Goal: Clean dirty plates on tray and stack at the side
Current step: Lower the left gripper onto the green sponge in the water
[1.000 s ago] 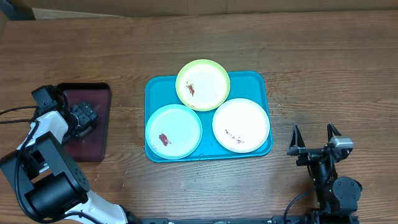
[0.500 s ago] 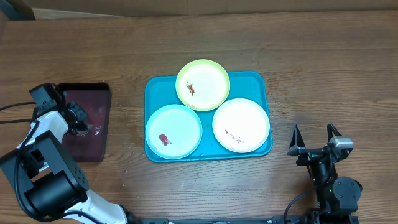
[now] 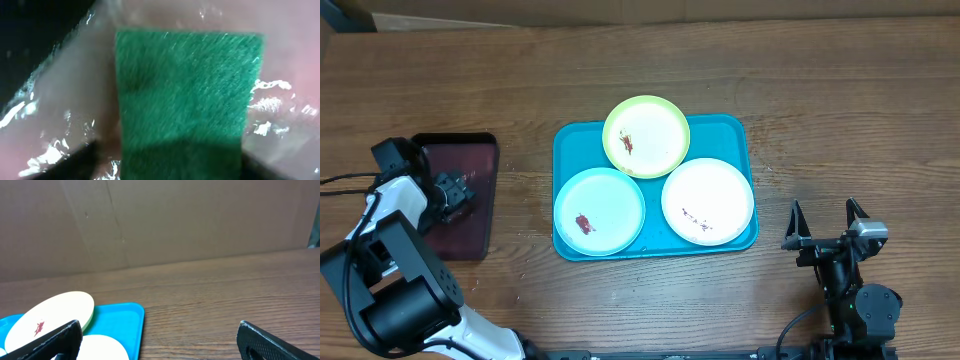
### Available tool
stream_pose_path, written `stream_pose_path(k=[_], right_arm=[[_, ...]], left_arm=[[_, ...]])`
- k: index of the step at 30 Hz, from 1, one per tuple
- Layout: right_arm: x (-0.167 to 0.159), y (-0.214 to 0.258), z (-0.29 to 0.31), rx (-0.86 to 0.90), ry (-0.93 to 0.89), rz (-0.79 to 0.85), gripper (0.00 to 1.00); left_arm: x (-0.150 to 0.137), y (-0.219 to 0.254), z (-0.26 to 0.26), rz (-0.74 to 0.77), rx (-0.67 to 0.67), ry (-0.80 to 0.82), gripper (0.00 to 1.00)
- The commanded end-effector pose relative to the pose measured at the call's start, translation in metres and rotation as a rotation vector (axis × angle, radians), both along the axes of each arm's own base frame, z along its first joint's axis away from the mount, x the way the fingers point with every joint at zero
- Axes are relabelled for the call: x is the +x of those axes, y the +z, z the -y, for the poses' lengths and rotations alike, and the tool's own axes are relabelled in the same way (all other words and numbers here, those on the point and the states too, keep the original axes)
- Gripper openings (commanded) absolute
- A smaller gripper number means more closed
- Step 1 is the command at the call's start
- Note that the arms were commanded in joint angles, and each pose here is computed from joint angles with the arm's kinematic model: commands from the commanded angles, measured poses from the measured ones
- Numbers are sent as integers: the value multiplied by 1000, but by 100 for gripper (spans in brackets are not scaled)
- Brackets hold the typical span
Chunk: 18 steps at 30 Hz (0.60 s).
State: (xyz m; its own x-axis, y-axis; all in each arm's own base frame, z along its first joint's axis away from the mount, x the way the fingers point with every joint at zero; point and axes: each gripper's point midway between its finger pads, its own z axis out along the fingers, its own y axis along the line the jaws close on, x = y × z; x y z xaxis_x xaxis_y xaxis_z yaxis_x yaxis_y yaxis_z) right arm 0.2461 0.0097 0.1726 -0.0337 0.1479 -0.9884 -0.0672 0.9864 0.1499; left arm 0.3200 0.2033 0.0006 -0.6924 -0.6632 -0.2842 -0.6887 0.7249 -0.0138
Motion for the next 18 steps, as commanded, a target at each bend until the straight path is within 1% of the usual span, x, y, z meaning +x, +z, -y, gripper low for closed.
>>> stream_pose_path(k=[1, 3, 4, 6, 7, 8, 10, 18], right_arm=[[0, -1, 3, -1, -13, 6, 100], [0, -1, 3, -1, -13, 6, 100], [0, -1, 3, -1, -13, 6, 100], [0, -1, 3, -1, -13, 6, 100], [0, -1, 3, -1, -13, 6, 100], [0, -1, 3, -1, -13, 6, 100], [0, -1, 3, -1, -13, 6, 100], [0, -1, 3, -1, -13, 6, 100]], left_arm=[[-12, -16, 19, -36, -100, -4, 22], [-13, -16, 19, -41, -103, -4, 6], [-14, -16, 20, -42, -104, -4, 4], [-13, -16, 19, -41, -103, -4, 4], [-13, -16, 19, -39, -101, -4, 9], [-12, -16, 19, -35, -99, -4, 30], [-10, -15, 17, -26, -93, -5, 100], [17, -6, 0, 84, -18, -11, 100]])
